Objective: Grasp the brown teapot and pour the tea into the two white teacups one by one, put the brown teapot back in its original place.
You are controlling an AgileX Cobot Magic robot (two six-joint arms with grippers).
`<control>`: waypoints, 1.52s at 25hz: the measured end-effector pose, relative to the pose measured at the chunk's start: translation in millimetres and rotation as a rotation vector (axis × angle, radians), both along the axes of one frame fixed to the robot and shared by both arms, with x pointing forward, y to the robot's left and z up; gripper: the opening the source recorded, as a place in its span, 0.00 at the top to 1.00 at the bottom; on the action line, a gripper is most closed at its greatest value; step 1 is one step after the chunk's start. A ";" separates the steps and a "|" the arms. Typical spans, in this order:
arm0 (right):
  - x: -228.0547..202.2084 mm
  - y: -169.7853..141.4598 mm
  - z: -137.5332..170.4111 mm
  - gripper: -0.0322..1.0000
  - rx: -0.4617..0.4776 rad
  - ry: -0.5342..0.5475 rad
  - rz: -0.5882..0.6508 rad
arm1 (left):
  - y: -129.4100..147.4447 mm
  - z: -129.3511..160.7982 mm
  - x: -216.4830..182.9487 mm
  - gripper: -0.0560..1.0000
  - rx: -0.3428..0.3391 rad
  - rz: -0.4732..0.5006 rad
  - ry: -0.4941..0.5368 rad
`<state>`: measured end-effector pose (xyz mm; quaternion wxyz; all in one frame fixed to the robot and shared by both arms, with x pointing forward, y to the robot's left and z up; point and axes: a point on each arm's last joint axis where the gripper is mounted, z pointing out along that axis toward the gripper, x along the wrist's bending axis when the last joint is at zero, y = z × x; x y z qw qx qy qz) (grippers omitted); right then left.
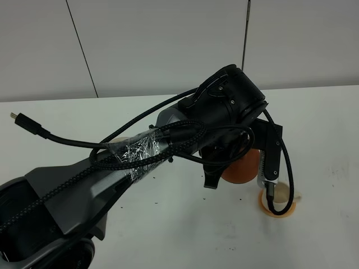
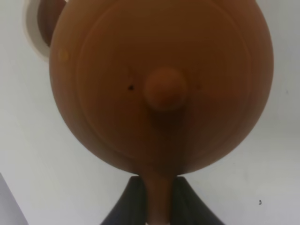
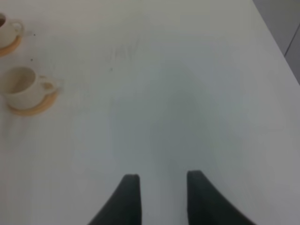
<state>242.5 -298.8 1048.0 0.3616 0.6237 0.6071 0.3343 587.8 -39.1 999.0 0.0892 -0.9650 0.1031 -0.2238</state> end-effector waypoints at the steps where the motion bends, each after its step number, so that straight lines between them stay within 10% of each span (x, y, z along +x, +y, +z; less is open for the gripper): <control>1: 0.0 0.0 0.0 0.74 0.000 0.000 0.000 | 0.0 0.0 0.1 0.78 0.001 0.000 -0.001; 38: 0.0 0.0 0.0 0.74 0.000 0.000 0.000 | -28.3 -15.2 -14.2 0.78 0.075 -0.067 -0.137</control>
